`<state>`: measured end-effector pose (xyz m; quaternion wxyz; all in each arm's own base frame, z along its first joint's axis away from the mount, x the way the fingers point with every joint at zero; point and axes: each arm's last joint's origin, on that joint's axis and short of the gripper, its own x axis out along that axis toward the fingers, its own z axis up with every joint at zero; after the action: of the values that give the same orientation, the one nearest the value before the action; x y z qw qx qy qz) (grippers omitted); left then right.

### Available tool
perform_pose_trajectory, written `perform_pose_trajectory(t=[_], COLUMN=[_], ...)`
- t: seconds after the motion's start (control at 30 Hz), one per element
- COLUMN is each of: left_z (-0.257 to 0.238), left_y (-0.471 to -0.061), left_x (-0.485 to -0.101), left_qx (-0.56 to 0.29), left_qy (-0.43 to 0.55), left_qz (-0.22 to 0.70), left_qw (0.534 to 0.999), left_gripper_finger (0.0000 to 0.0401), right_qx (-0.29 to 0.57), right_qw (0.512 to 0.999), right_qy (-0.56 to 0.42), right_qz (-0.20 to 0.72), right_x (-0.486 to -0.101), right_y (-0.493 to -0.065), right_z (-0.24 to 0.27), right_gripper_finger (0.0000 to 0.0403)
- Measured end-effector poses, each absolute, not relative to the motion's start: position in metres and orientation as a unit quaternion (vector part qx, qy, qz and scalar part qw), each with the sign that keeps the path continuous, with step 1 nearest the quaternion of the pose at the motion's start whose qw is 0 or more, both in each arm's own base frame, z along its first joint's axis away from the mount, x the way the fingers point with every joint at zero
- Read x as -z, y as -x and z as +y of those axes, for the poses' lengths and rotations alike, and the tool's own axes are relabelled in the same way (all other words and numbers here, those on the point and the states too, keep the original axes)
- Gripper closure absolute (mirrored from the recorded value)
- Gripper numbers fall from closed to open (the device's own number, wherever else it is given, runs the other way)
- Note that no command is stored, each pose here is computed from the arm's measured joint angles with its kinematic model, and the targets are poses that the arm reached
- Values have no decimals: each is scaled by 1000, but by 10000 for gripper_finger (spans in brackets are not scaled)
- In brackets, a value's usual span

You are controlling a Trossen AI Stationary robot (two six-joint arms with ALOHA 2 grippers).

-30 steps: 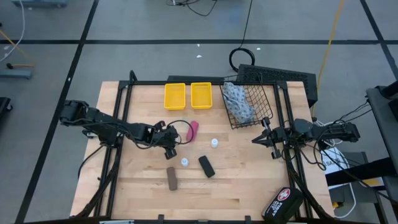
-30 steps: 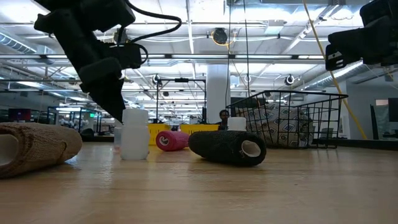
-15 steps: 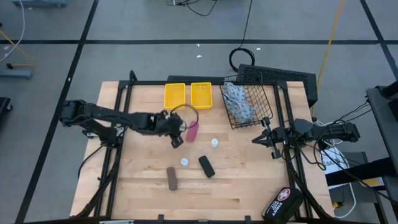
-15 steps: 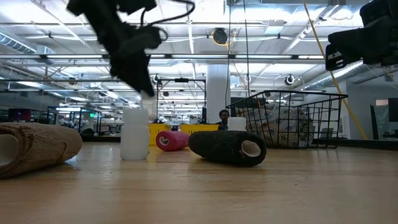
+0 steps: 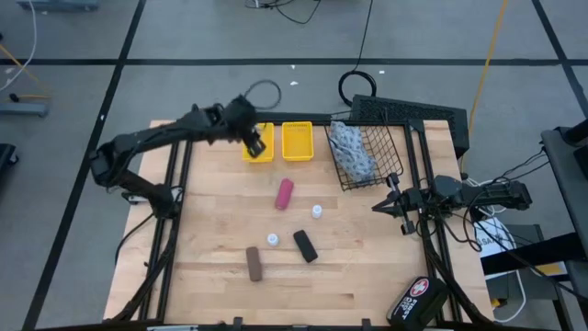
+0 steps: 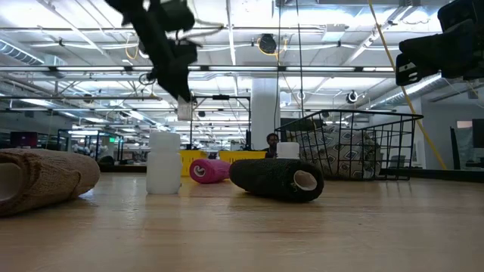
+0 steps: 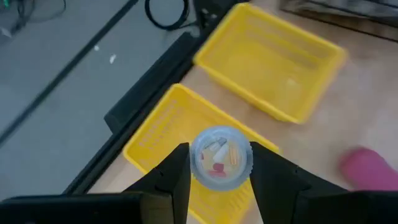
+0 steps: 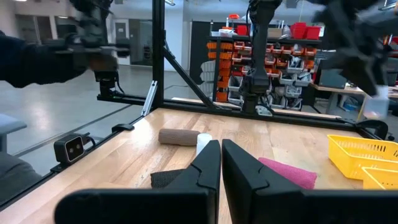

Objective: Pick & Place Medicine items
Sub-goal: Put the top left pill bottle into the left yellow basket

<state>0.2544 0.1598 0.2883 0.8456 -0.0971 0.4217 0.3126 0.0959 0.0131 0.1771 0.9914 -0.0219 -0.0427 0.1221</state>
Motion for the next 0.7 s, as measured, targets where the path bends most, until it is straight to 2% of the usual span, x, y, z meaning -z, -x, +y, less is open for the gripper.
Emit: perform_pose_trajectory(t=[0.2, 0.53, 0.7], left_z=[201, 218, 229], left_y=[-244, -256, -256], left_x=[-267, -222, -212], left_qx=[-343, -330, -327], left_qy=[142, 155, 166], left_qz=[410, 474, 446], left_qw=[833, 801, 816], left_gripper_finger=[263, 257, 264], right_qx=[-122, -122, -122], right_qw=[991, 991, 991], right_qy=[22, 22, 22], right_qz=[-43, -43, -43], right_x=[-177, -177, -177], right_y=[-96, -96, -96], right_z=[13, 13, 13], right_gripper_finger=[394, 394, 394])
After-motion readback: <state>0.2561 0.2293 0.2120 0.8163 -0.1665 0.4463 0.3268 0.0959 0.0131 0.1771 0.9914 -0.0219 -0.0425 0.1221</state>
